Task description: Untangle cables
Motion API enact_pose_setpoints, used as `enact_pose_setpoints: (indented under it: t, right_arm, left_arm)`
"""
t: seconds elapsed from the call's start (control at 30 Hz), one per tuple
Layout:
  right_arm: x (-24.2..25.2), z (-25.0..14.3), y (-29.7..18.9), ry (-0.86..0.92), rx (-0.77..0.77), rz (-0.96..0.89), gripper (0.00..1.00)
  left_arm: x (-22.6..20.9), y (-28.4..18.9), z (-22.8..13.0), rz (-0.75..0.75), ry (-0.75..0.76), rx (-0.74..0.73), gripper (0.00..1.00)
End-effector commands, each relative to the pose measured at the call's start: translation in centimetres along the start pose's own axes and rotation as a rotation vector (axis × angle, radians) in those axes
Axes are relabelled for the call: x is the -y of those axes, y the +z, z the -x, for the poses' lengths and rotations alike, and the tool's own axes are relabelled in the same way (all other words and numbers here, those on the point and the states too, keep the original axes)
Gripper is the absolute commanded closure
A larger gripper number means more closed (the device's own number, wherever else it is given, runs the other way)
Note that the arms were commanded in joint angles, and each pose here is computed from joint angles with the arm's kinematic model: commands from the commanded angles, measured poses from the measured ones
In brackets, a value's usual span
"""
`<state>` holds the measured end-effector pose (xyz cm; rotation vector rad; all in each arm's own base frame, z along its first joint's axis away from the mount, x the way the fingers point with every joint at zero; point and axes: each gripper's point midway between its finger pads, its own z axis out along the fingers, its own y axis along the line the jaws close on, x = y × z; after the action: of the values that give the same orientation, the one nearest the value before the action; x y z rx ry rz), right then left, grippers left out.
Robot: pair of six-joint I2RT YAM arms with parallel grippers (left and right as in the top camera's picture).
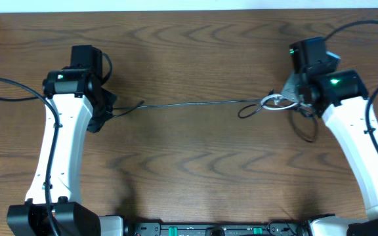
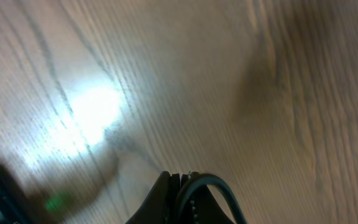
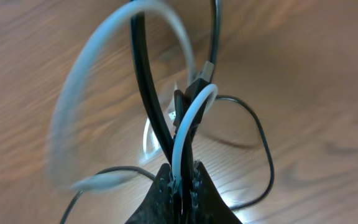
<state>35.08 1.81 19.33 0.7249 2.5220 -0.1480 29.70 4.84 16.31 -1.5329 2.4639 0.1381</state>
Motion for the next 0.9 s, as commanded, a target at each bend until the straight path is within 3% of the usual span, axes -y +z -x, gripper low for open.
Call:
enact_pose_setpoints:
  t: [0.0,0.37,0.47,0.53,0.63,0.73,0.87]
  right_arm:
    - [4.7,2.9,0.2,0.167,0.108,-0.16,0.98]
    - [-1.7,1.5,0.3,0.193,-0.065,0.206,0.99]
    - [-3.5,1.0,-0.2,0.124,-0.103,0.303,0.78]
    - [-4.1,0.8,-0.4,0.092,-0.117,0.343,0.57]
    - [-4.4,0.5,-0.5,0.072,-0.125,0.354,0.42]
    - [-5.0,-0.3,-0.5,0.028,-0.134,0.363,0.16]
    - [-7.3,-1.8,-0.9,-0.123,-0.161,0.446,0.02]
  left_arm:
    - [-2.7,-0.3,3.3,0.074,-0.109,0.108,0.92]
    - [-2.5,-0.1,3.1,0.049,-0.128,0.064,0.93]
    - [-0.7,-0.1,2.2,-0.036,-0.041,0.001,0.93]
    - [0.9,-0.2,1.5,-0.122,0.046,-0.047,0.93]
    - [3.4,-0.8,0.1,-0.26,0.169,-0.123,0.93]
    - [5.8,-2.0,-1.9,-0.419,0.291,-0.212,0.93]
    - [9.6,-5.4,-5.2,-0.702,0.437,-0.345,0.93]
